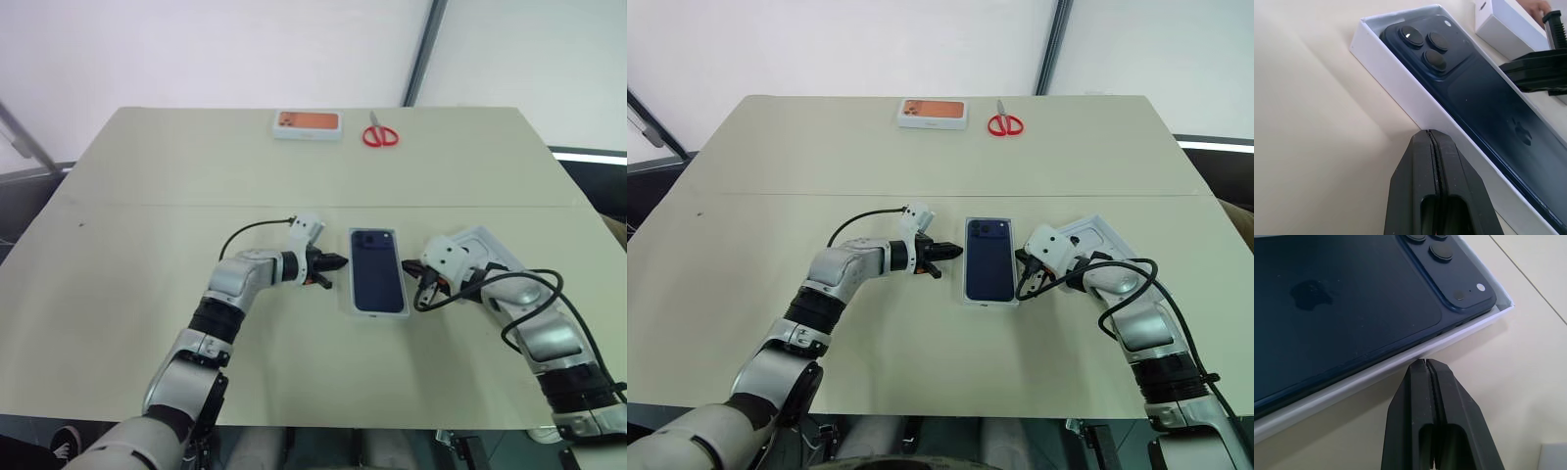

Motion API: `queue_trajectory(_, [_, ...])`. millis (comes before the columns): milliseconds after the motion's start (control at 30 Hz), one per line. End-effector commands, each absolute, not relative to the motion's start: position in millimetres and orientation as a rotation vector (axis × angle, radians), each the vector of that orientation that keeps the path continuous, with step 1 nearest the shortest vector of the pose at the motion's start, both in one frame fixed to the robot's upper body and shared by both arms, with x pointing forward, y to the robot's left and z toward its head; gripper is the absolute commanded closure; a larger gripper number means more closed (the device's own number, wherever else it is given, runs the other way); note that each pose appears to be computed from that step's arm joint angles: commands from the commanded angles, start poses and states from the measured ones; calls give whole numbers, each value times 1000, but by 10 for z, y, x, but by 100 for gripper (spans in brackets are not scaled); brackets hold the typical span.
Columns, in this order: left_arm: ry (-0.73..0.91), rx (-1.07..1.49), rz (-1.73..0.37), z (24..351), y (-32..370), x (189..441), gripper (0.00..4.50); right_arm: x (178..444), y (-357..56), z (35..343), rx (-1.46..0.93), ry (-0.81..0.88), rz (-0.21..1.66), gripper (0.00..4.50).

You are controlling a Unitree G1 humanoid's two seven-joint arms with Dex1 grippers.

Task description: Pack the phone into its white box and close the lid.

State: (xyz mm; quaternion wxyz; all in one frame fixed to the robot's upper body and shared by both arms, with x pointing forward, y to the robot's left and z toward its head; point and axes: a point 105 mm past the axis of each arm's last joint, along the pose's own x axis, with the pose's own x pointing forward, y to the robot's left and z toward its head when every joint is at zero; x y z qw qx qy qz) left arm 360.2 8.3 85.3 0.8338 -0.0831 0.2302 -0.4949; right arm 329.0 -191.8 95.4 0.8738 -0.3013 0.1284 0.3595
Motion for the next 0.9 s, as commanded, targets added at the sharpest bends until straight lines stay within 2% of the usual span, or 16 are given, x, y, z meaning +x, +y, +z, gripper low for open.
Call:
queue_trajectory(33, [458, -173, -1105, 953, -71, 3576, 446, 3262, -1911, 1123, -658, 213, 752, 447])
queue_trajectory(500, [420, -125, -1099, 1030, 100, 3495, 446, 3233, -2006, 1264, -657, 203, 733, 447])
queue_trajectory(567, [411, -152, -1102, 1100, 174, 3485, 392, 3211, -2005, 1371, -518, 214, 739, 392])
queue_trajectory(633, [385, -164, -1095, 1165, 230, 3498, 317, 3202, -2025, 1432, -483, 221, 733, 314])
queue_trajectory(767, [250, -100, -1107, 1391, 447, 3508, 105, 3194, -2154, 1575, -494, 255, 667, 92])
queue_trajectory(833, [223, -93, -1137, 1444, 522, 3473, 7, 3183, -2164, 1625, -482, 256, 655, 0])
queue_trajectory(900, [182, -60, -1161, 1498, 605, 3448, 3, 3160, -2188, 1638, -474, 270, 646, 0])
